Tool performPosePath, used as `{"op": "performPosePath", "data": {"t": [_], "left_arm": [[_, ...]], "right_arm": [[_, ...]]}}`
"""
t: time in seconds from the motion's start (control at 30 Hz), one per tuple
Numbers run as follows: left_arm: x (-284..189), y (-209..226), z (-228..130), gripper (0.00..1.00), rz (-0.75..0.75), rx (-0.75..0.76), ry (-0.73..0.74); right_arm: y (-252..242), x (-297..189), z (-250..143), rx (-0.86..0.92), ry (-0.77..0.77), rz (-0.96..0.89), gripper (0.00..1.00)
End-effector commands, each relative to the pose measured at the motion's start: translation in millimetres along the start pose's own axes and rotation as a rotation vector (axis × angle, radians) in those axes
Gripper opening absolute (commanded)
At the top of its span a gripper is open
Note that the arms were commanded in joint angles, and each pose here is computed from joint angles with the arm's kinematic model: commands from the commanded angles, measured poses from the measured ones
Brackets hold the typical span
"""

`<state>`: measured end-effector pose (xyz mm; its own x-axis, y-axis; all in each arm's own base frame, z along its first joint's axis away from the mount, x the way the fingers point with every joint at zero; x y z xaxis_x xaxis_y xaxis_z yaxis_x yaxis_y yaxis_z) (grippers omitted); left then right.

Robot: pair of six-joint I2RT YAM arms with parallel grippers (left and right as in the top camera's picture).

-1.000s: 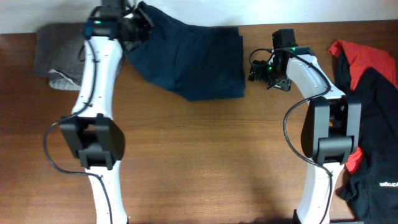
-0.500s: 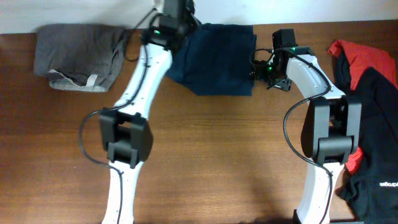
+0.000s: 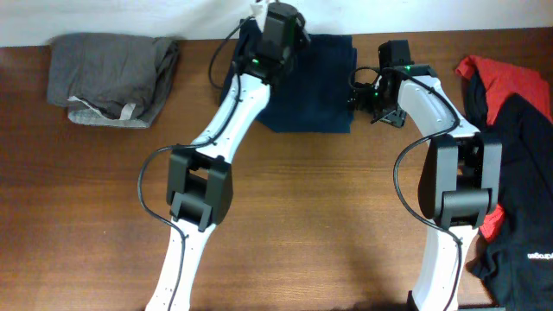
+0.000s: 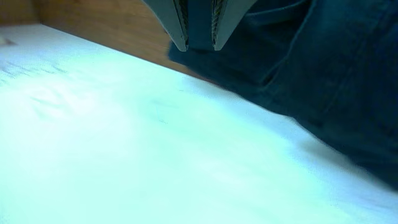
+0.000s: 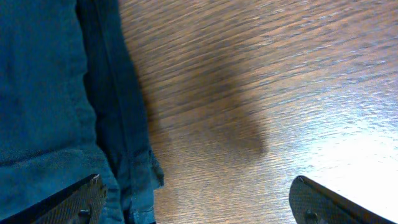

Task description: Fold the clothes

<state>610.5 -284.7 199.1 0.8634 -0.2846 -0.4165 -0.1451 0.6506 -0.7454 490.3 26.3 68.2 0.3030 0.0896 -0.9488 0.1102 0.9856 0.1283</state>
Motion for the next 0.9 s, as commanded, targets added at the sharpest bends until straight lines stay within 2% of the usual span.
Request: {"op": "performPosePath", "data": {"t": [0.0,0.13,0.2,0.23,0.33,0.37,0.43,0.5,0.6,0.7,0.8,0.87], "left_arm": [[-9,-34,-18,0.14,-0.083,0.005,0.014],[-13,-45,-36,0.14,-0.087,0.02,0.012],[-15,-48,-44,0.18,-0.079,0.043,-0.001],[-16,-49,-46,0.23,-0.071,0.078,-0.016],[-16,-48,-44,0.48,-0.051,0.193,-0.048],[-16,-47,-43,0.53,-0.046,0.249,-0.049],[-14,-36,-37,0.56,-0.01,0.328,-0.042],[-11,-17,-24,0.65,0.049,0.351,-0.033],[-9,12,8,0.69,0.124,0.333,-0.023],[-19,55,64,0.73,0.231,0.318,-0.009],[-31,90,99,0.8,0.324,0.359,0.014],[-41,122,121,0.84,0.411,0.334,0.036]], "right_arm": [[-6,2,-1,0.034,0.0,-0.041,0.99],[-11,1,-2,0.06,0.001,-0.063,0.98],[-16,1,-2,0.075,0.004,-0.073,0.99],[-18,1,-3,0.081,0.008,-0.075,0.99],[-25,0,-4,0.092,0.021,-0.081,0.99],[-27,0,-5,0.094,0.025,-0.083,0.98],[-30,-1,-7,0.101,0.033,-0.086,0.99],[-33,-1,-7,0.107,0.038,-0.088,0.99],[-35,-1,-7,0.111,0.037,-0.088,0.99],[-33,-1,-5,0.118,0.036,-0.044,0.98],[-11,-4,0,0.02,0.028,0.147,0.98],[10,-9,6,-0.054,-0.003,0.307,0.98]]}}
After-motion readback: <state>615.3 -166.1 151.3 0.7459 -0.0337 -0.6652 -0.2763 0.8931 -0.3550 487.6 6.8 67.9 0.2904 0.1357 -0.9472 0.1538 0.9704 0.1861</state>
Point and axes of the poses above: each gripper's point midway between its finger pads, its own x axis out along the fingers, its own y axis along the line the jaws close on, z = x × y, the point moved 4 cm from there along -x, back along the fingers, and after that the axes turned 13 degrees about -x, right-handed, at the moved point
